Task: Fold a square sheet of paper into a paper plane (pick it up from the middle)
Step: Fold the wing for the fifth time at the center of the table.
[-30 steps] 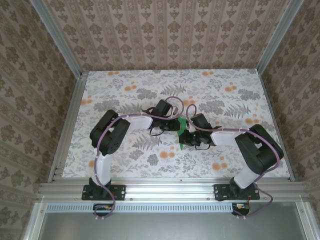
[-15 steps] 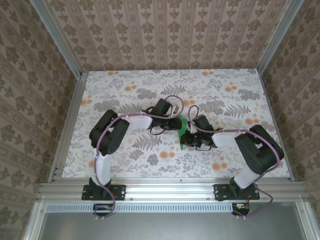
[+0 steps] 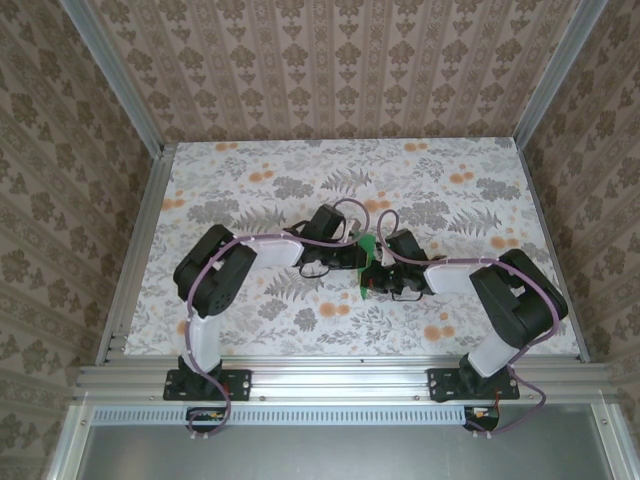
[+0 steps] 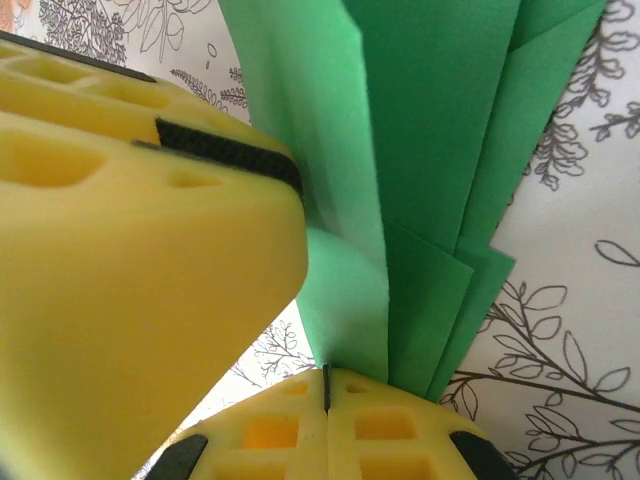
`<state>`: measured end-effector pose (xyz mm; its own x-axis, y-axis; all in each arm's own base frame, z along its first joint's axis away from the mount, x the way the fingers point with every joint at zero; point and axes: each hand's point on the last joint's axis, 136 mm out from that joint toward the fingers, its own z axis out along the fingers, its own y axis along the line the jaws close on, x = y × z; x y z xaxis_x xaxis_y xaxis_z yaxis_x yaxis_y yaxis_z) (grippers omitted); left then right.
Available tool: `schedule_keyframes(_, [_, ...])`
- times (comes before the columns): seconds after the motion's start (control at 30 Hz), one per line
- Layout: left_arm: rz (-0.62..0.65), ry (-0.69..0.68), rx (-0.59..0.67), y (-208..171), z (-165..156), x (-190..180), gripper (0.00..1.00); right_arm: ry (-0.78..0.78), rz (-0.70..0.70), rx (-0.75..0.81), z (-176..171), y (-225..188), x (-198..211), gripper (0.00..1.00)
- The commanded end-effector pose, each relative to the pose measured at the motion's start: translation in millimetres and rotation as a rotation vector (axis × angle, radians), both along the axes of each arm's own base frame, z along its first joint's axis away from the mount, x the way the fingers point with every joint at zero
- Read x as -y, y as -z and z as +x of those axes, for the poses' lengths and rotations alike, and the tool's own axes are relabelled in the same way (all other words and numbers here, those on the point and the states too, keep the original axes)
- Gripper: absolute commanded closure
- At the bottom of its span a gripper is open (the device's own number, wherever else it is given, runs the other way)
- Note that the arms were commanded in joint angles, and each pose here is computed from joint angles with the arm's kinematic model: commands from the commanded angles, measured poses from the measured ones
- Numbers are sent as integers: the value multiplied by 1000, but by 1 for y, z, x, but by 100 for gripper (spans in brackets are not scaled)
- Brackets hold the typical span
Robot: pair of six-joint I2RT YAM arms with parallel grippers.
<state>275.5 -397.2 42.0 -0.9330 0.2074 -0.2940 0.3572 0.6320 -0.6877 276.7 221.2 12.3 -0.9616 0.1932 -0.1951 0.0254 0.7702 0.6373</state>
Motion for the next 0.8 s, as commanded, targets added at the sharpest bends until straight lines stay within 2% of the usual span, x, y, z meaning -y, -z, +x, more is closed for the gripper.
schedule_keyframes(0.0, [50,13,-18,17,-1,-4,81,33,-148,-163,-30,39,30,96])
schedule_keyframes(0.5, [100,-74,-2,28,41,-13,81,-39,-254,-307,-73,56,51,97])
schedule_keyframes(0.77, [136,-100,-2,39,64,-18,81,-48,-247,-339,-86,59,52,97])
